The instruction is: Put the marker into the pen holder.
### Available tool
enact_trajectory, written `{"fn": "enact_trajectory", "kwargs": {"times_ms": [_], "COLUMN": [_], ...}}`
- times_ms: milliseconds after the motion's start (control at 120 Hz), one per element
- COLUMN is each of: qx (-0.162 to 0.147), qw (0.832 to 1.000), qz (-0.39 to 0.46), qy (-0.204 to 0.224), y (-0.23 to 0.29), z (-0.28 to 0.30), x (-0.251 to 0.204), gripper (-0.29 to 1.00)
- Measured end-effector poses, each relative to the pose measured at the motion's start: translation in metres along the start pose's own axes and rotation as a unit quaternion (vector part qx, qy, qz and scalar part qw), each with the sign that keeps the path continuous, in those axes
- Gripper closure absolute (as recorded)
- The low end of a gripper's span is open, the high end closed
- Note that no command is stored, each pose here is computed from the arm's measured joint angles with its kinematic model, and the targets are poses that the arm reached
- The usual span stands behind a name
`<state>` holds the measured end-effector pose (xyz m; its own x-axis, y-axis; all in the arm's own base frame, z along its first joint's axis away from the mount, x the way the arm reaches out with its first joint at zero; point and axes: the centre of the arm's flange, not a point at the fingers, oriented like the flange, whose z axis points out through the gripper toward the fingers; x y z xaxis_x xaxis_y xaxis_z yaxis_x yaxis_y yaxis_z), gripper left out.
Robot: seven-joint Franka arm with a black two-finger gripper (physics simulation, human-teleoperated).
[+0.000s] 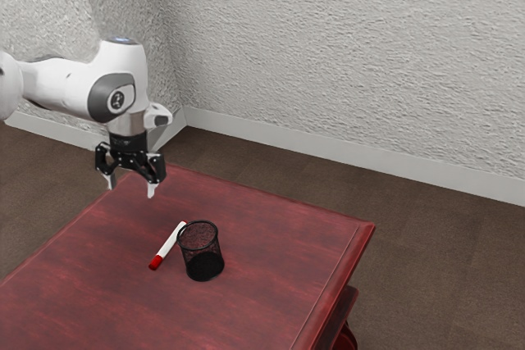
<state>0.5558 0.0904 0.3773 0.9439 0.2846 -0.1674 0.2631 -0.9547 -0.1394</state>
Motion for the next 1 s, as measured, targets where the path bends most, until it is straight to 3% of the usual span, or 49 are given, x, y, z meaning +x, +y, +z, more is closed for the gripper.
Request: {"fn": "enact_trajectory", "kwargs": {"times_ms": [425,642,1000], "qx": [-0.059,-0.063,-0.064], "qw": [0.998,0.998,0.997], "qz": [0.012,0.028,0.052], "qy": [-0.008,-0.005,-0.008], "y": [0.030,0.034,0.048], "z": [0.055,0.066,0.090], "x": [0.025,0.029,0.036], "gripper": [0.03,0.28,0.34]}}
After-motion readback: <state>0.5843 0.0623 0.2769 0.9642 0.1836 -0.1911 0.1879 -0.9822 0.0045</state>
